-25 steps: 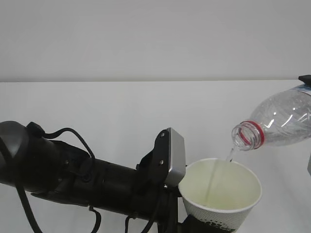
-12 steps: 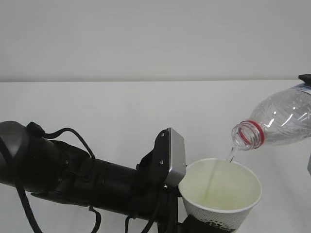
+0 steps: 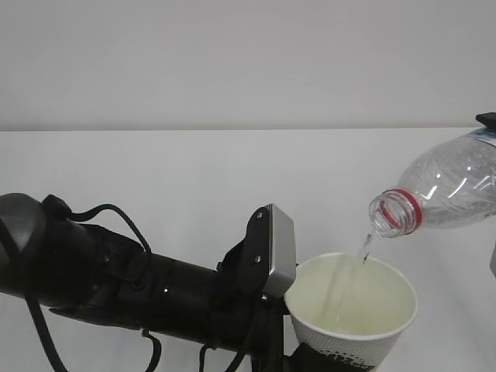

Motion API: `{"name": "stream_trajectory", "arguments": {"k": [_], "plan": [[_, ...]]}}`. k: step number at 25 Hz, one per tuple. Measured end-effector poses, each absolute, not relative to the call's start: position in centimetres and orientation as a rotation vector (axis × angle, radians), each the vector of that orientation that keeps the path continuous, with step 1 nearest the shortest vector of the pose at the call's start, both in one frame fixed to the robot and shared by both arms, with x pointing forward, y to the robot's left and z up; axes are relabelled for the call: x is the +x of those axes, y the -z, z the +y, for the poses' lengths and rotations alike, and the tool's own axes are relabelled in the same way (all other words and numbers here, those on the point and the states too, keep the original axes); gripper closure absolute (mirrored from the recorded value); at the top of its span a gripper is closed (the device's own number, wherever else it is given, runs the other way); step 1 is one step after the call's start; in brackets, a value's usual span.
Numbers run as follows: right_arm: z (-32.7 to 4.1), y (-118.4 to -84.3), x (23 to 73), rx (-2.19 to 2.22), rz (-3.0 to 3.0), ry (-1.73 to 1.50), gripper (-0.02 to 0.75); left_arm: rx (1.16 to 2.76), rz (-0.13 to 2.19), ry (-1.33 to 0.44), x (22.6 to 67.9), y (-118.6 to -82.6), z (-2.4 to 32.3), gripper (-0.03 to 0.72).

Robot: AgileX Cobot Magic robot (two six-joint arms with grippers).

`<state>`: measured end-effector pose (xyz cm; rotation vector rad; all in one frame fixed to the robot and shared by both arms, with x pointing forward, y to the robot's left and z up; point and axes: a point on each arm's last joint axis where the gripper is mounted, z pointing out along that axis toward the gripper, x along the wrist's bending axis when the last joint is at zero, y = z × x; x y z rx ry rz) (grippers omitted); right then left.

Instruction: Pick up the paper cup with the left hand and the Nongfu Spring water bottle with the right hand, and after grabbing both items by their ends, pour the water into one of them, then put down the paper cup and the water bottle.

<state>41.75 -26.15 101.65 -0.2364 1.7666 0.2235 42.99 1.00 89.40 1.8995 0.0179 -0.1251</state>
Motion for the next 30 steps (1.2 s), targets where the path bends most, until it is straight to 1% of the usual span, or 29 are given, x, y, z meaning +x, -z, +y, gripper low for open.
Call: {"name": "stream_trajectory", "arguments": {"k": [30], "plan": [[-26.14,-101.68,41.76,-0.249,1.761,-0.216,0.304,1.901,0.018,0.124,42.99,-89.38,1.00,0.186]]}}
